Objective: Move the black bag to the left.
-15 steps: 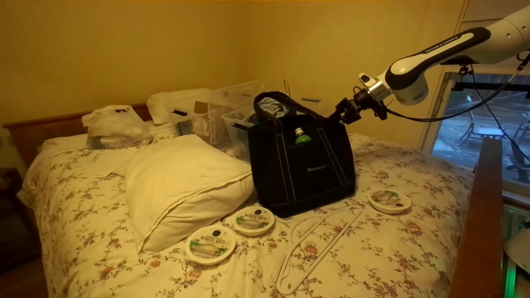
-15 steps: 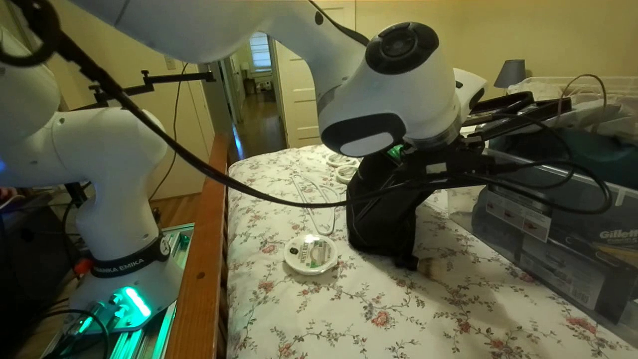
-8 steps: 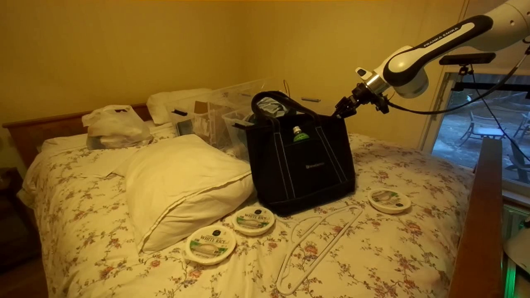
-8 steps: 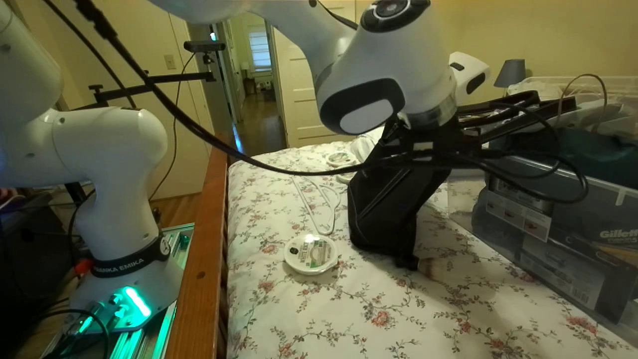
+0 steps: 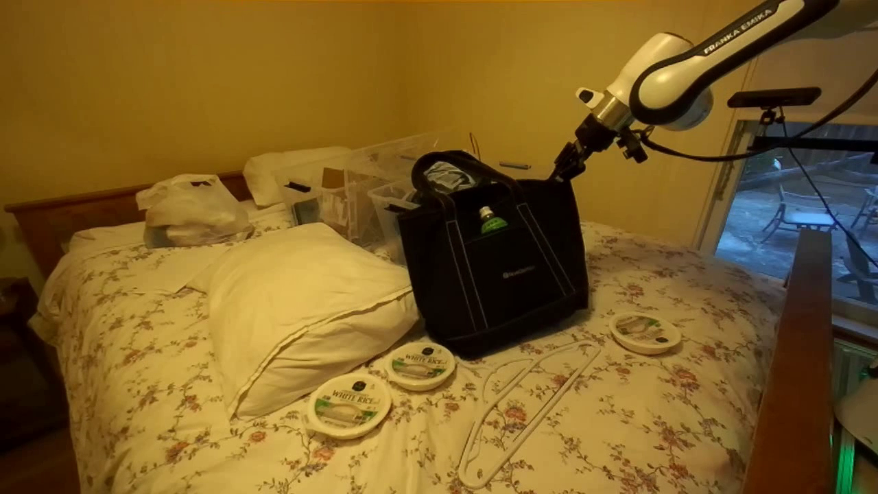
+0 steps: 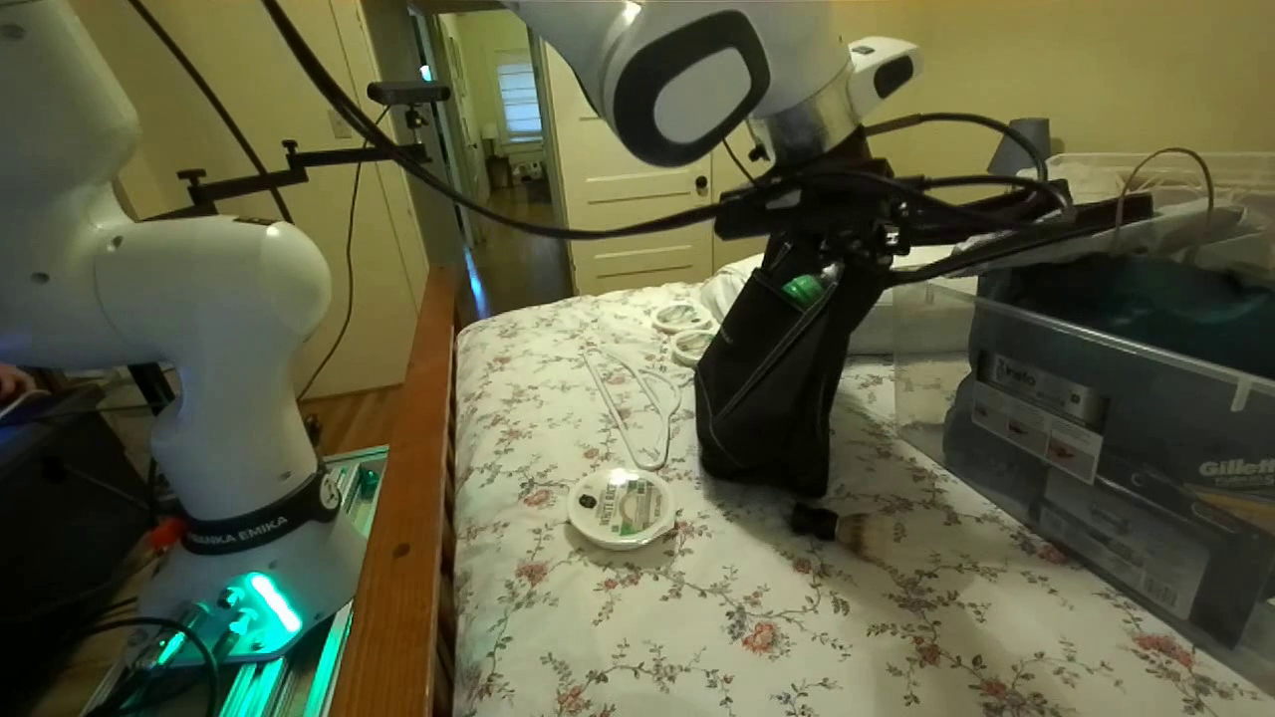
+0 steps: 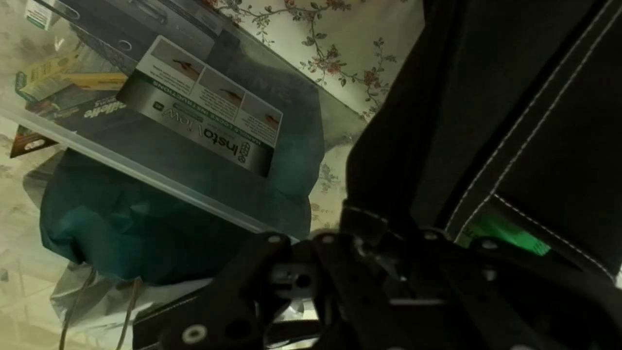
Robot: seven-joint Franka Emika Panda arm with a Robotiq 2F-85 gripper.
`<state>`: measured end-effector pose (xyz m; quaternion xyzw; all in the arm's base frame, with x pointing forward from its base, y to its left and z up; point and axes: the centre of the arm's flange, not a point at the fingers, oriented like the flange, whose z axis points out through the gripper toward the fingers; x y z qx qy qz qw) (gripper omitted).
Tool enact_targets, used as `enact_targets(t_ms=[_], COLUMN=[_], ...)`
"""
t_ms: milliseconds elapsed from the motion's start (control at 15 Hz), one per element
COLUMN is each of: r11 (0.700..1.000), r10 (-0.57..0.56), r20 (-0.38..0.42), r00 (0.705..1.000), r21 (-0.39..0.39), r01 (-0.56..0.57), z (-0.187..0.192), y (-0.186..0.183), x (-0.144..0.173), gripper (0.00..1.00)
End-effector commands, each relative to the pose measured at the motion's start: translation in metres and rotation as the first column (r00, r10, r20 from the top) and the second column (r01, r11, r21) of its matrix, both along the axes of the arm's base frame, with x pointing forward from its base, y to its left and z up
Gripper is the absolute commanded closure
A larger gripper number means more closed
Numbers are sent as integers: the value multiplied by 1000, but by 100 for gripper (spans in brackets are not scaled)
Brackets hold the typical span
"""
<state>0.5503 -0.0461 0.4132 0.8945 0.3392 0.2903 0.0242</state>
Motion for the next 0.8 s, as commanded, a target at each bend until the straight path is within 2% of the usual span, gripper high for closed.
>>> enact_targets(t_ms=[0, 133, 200, 333, 600, 667, 733], r11=[990, 974, 993, 987, 983, 983, 977], r10=[-63, -82, -56, -67, -73, -73, -59], r20=[-43, -39, -49, -44, -46, -46, -51], r00=[997, 996, 997, 997, 996, 996, 997], r21=[125, 208, 99, 141, 166, 166, 203], r01=[68, 88, 60, 73, 80, 79, 68], z=[87, 105, 63, 83, 86, 86, 91], y=[22, 28, 34, 34, 26, 26, 36], x=[-12, -10, 10, 9, 7, 7, 6], gripper=[97, 97, 87, 87, 87, 97, 97])
